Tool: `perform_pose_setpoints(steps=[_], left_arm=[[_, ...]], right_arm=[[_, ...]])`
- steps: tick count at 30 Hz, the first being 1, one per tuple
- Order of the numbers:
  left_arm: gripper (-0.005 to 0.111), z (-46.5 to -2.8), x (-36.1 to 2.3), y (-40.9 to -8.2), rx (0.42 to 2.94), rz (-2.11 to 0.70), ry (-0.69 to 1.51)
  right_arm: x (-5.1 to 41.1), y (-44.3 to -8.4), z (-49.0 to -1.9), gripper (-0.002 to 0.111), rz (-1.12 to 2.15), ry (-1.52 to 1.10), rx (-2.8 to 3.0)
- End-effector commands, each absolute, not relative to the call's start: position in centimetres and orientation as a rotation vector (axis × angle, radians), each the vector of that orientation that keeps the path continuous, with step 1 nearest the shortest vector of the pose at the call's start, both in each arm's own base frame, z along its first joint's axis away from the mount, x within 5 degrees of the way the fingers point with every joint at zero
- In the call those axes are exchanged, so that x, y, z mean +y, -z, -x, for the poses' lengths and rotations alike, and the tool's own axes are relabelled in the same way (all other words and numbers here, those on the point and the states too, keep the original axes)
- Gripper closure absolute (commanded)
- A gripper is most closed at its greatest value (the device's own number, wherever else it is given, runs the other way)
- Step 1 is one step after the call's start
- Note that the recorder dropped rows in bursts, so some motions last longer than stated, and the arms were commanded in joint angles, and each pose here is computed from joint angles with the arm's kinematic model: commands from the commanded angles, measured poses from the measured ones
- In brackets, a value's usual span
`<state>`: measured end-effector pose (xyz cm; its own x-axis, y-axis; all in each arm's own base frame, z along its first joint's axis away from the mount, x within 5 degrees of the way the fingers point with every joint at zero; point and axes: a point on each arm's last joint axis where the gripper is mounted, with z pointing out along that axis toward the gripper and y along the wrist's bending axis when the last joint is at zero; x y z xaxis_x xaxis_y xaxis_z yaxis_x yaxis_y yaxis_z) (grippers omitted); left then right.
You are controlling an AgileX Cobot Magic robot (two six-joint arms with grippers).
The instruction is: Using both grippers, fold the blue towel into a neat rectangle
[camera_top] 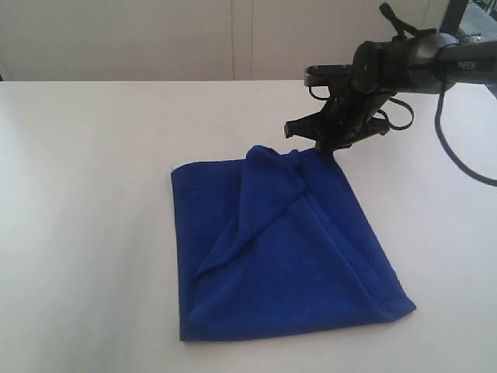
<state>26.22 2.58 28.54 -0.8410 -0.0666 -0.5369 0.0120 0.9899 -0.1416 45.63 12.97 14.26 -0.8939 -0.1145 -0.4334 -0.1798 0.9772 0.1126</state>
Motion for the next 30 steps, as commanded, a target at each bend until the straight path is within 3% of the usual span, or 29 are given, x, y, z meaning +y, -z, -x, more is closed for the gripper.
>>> perform_pose_setpoints(steps=[1,22,30], left_arm=[[0.107,-25.9,2.5,-28.6,2.564,0.051,0.205],[0.107,-25.9,2.5,-28.6,2.564,0.051,0.205],[0.107,-25.9,2.5,-28.6,2.564,0.051,0.205]], right_arm=[[11.7,-12.7,-46.6,0.108,0.189,-0.187,2.673],[6.4,-11.5,-47.5,0.108,0.071,-0.11,2.708],[6.5,-15.0,-47.2,0.108,0.056,-0.136,2.657]])
